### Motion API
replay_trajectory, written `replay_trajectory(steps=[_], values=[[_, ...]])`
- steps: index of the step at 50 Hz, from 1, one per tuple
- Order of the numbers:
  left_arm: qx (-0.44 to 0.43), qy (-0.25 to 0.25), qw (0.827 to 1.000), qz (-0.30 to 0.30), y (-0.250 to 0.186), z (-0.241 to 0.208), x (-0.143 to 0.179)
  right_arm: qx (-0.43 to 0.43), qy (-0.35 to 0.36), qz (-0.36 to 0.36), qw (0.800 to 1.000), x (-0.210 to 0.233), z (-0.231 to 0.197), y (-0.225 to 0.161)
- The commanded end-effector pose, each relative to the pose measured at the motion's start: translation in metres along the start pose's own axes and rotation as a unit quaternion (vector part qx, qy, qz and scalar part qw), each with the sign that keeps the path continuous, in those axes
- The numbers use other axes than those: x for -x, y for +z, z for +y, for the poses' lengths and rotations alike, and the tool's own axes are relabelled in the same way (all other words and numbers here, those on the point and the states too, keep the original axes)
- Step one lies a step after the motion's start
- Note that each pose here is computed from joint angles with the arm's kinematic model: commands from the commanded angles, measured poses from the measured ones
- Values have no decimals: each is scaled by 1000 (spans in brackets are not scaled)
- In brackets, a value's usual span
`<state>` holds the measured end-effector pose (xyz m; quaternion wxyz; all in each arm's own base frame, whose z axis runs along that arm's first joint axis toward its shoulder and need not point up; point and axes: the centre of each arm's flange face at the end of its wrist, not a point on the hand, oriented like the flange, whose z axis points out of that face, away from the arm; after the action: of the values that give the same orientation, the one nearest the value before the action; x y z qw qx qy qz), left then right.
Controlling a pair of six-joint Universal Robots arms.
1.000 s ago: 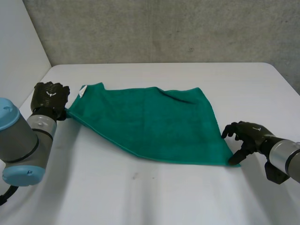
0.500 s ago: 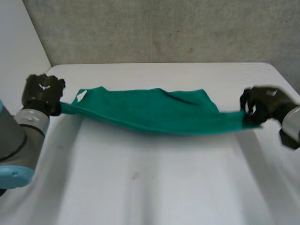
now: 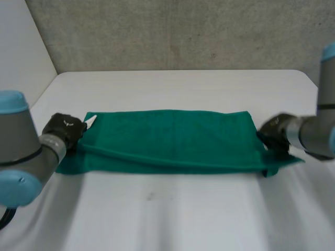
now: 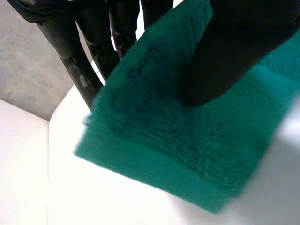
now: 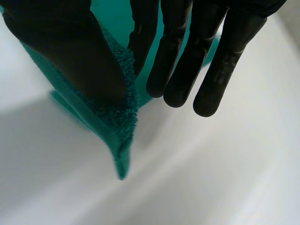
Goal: Fold the towel.
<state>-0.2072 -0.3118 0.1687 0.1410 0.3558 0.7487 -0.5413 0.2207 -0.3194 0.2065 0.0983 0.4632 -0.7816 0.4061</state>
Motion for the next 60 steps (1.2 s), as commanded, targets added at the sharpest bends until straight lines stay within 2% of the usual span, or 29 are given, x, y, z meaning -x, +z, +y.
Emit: replay_trajectory(steps=[1,2,5,6,7,8,9,10,12,13,14,16,17,20,21,25,28,29,30,34,40,48,60], values=[[-109,31,987,-113,33,-70,52,-157,27,137,978,-55,-74,-9],[-166,21,973,-159,28,-102,74,-259,62,211,940,-89,-112,-34],[-269,-11,935,-231,3,-152,109,-355,97,264,891,-112,-141,-59],[-302,-26,919,-253,-7,-166,119,-404,111,289,861,-123,-152,-75],[-331,-41,903,-271,-15,-175,128,-425,116,301,846,-129,-156,-85],[-379,-67,873,-298,-31,-191,142,-442,117,311,833,-133,-160,-95],[-400,-79,860,-308,-37,-197,148,-458,115,320,821,-134,-163,-112],[-412,-91,852,-311,-43,-198,151,-458,113,318,822,-132,-161,-118],[-401,-93,859,-305,-41,-191,149,-447,113,309,832,-128,-155,-121],[-393,-92,865,-299,-39,-186,145,-432,111,287,847,-118,-148,-113],[-372,-92,879,-284,-32,-176,136,-422,109,272,858,-111,-143,-105],[-349,-90,894,-268,-25,-163,125,-398,107,243,878,-98,-132,-88],[-327,-88,906,-253,-19,-149,115,-379,106,214,894,-83,-122,-75],[-293,-86,924,-232,-9,-126,99,-342,105,176,917,-61,-102,-53],[-270,-85,934,-218,-4,-110,88,-319,109,158,928,-51,-88,-42],[-224,-83,953,-184,7,-79,62,-267,117,114,950,-22,-60,-22],[-172,-81,971,-147,16,-45,34,-244,119,96,958,-10,-48,-11],[-148,-80,977,-130,20,-29,20,-203,126,65,969,8,-27,12],[-136,-79,980,-122,22,-21,14,-189,128,54,972,15,-19,20],[-103,-75,987,-98,26,2,-4,-143,132,17,981,39,4,44],[-106,-75,987,-97,21,0,-3,-135,143,13,980,41,9,46],[-134,-80,980,-120,6,-18,15,-175,196,34,964,18,7,18],[-143,-84,976,-143,-4,-22,32,-161,238,14,958,14,37,-7]])
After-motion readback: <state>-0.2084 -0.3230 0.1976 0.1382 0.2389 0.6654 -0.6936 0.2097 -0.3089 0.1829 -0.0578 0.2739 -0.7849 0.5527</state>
